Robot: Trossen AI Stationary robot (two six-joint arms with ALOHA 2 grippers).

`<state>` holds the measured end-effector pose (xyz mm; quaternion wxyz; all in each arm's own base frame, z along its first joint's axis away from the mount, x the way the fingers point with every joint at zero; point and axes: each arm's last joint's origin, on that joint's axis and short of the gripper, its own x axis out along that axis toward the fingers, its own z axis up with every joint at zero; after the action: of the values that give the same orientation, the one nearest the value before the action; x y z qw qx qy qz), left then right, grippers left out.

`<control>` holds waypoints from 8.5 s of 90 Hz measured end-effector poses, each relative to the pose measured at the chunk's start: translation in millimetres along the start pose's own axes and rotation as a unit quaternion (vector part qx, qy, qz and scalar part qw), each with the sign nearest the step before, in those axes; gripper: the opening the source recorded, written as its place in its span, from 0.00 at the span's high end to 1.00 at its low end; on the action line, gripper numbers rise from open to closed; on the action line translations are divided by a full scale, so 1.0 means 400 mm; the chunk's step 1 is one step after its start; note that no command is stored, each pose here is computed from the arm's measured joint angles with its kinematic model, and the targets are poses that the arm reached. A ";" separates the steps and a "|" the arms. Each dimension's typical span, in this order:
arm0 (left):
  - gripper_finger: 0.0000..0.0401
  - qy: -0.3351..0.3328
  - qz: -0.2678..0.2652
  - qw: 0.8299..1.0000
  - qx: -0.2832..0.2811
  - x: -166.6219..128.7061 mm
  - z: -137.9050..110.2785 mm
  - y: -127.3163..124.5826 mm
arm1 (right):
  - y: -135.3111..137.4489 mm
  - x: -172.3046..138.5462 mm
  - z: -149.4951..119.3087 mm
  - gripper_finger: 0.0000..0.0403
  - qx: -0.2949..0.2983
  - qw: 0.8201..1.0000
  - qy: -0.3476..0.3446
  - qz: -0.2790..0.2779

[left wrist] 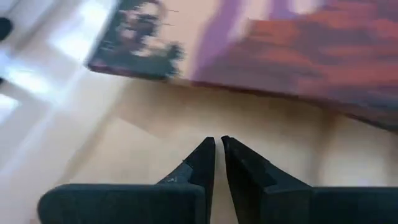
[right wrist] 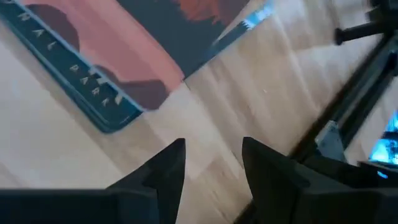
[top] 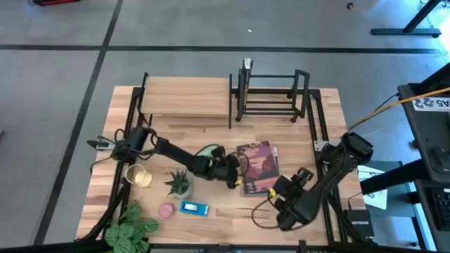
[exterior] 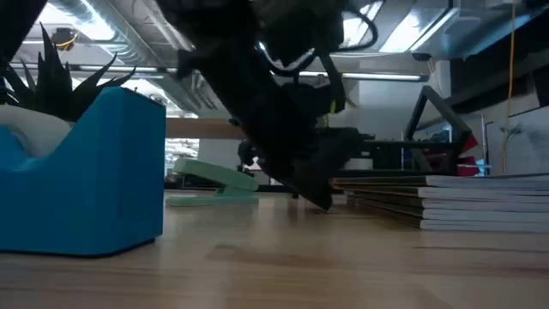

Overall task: Stock shelves
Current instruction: Remove the red purple book from the bookshelf, then remove the black book from the bookshelf

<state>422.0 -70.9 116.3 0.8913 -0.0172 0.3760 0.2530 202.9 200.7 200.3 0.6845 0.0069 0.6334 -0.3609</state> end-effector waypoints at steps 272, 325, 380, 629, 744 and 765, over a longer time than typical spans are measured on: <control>0.95 -0.054 -0.096 0.994 -0.021 -0.014 0.036 -0.036 | -0.042 0.104 0.034 0.64 -0.083 0.989 -0.010 0.124; 0.95 -0.021 -0.070 0.997 -0.029 -0.007 0.020 -0.022 | -0.028 0.150 0.014 0.64 -0.061 0.985 0.027 0.161; 0.95 -0.004 -0.120 0.991 -0.061 0.006 -0.001 -0.050 | -0.039 0.156 0.000 0.64 -0.078 0.984 0.062 0.146; 0.95 -0.114 0.055 0.991 0.036 -0.501 -0.123 -0.121 | -0.670 0.144 0.737 0.33 0.368 0.841 -0.392 0.062; 0.95 -0.119 0.060 0.990 0.040 -0.499 -0.121 -0.120 | -0.709 0.017 0.639 0.91 0.334 0.846 -0.414 0.026; 0.95 -0.130 0.066 0.989 0.035 -0.500 -0.119 -0.120 | -0.656 -0.117 0.499 0.91 0.243 0.868 -0.424 0.082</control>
<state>294.8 -210.8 210.3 0.9137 0.0720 0.2663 0.2983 246.2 -63.8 397.9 0.8911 0.0709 0.1713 -0.4142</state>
